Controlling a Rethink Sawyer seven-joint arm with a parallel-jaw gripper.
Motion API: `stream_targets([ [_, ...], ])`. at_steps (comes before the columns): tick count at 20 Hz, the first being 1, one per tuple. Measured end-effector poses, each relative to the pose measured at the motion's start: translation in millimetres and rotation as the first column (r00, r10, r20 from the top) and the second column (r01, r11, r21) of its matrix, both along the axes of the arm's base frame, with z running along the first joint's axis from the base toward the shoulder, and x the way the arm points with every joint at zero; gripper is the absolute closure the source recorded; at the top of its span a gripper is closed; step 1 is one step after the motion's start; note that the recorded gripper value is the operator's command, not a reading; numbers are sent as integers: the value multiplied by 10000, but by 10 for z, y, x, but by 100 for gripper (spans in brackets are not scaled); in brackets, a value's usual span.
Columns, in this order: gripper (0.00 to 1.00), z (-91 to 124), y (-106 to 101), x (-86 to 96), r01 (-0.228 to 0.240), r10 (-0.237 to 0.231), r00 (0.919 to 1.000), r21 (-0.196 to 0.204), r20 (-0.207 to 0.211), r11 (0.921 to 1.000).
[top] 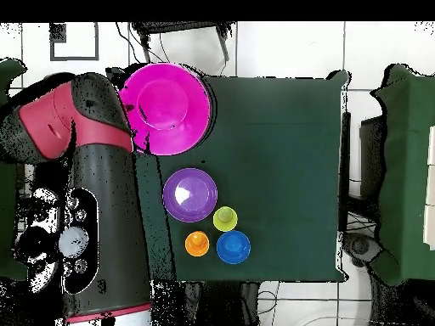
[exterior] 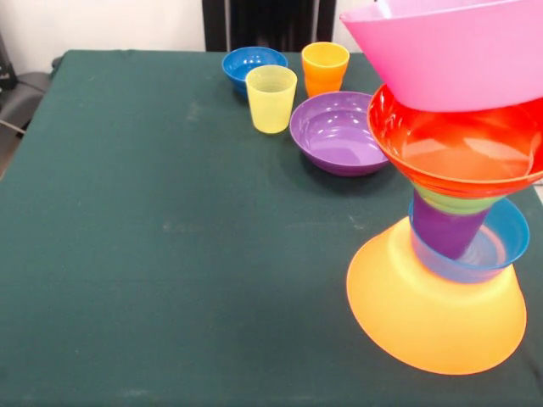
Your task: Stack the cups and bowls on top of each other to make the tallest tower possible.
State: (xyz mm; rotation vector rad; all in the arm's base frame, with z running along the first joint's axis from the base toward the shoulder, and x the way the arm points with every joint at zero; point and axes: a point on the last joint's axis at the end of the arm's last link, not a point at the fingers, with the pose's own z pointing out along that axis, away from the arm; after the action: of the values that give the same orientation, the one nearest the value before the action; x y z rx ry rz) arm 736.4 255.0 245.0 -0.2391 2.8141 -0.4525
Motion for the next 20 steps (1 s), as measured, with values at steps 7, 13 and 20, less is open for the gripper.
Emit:
stream_targets([
  [7,100,93,-114,139,601,-598,9982,753,-69,9953],
  [13,100,129,-138,306,861,-847,9961,689,-227,9939],
  [20,100,125,-68,488,1041,-1018,9937,525,-463,9932],
])
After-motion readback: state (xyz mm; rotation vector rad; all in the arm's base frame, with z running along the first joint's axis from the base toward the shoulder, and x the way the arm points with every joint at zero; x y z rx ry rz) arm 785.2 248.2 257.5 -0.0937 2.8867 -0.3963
